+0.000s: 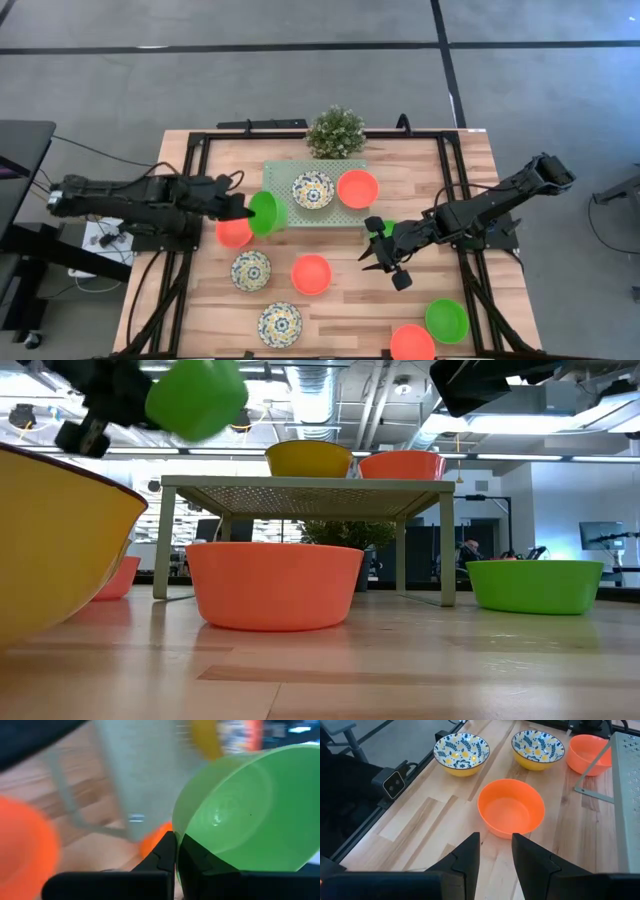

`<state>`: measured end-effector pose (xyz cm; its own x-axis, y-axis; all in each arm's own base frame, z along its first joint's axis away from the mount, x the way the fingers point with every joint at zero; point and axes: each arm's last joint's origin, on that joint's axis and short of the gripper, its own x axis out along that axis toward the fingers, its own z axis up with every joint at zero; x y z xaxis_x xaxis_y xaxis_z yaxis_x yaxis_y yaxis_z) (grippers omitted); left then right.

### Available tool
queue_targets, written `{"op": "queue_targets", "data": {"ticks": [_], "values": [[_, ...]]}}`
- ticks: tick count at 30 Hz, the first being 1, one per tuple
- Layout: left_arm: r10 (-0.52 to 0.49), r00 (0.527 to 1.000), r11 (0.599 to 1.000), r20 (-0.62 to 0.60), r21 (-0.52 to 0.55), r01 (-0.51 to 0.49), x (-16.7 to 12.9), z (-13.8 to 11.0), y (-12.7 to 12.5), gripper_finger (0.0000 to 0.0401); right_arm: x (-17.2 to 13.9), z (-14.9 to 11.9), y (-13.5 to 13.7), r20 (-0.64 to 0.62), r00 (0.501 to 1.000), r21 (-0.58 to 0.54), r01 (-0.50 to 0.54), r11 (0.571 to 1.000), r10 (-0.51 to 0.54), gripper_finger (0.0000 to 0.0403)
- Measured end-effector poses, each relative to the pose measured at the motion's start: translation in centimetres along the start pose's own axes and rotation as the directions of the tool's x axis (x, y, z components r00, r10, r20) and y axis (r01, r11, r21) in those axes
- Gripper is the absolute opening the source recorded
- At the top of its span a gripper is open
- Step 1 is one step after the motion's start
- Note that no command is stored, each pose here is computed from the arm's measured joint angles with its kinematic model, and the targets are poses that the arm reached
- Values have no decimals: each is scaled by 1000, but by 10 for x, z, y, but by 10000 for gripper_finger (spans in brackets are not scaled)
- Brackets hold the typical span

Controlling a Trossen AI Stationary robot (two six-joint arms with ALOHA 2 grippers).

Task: Pick & Place Mini bowls
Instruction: Put the green bowl on the shelf

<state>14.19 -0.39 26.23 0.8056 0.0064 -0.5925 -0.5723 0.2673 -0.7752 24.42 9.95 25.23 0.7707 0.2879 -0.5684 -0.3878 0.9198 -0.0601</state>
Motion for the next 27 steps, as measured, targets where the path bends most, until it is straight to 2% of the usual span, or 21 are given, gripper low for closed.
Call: {"op": "queue_targets", "data": {"ticks": [3, 8, 11, 16, 19, 22, 25, 27], "values": [[73, 996, 996, -51, -52, -75, 2, 10, 10, 5, 0, 0, 0, -1, 1000, 0, 0, 1000, 0, 108], [65, 998, 997, -17, -45, -65, -3, 26, 10, 5, 0, 0, 0, -3, 1000, 0, 0, 1000, 0, 108], [25, 998, 1000, 51, 2, -25, -17, 38, -3, 5, 0, 0, 0, -4, 1000, 0, 0, 1000, 0, 108], [30, 993, 996, 116, 80, -39, -37, 53, -24, 5, 0, -1, 0, -11, 1000, 0, -1, 1000, 1, 108], [-8, 987, 984, 159, 179, -21, -52, 61, -45, 5, 0, -1, 0, -12, 1000, 0, -1, 1000, 1, 108], [-45, 980, 943, 196, 331, -23, -66, 69, -68, 5, 0, -1, 0, -12, 1000, 0, -1, 1000, 1, 108], [-72, 970, 865, 233, 498, -56, -74, 75, -83, 5, 0, -1, 0, -12, 1000, 0, -1, 1000, 1, 108], [-63, 971, 809, 230, 582, -85, -72, 77, -85, 5, 0, -1, 0, -12, 1000, 0, -1, 1000, 1, 108]]}}
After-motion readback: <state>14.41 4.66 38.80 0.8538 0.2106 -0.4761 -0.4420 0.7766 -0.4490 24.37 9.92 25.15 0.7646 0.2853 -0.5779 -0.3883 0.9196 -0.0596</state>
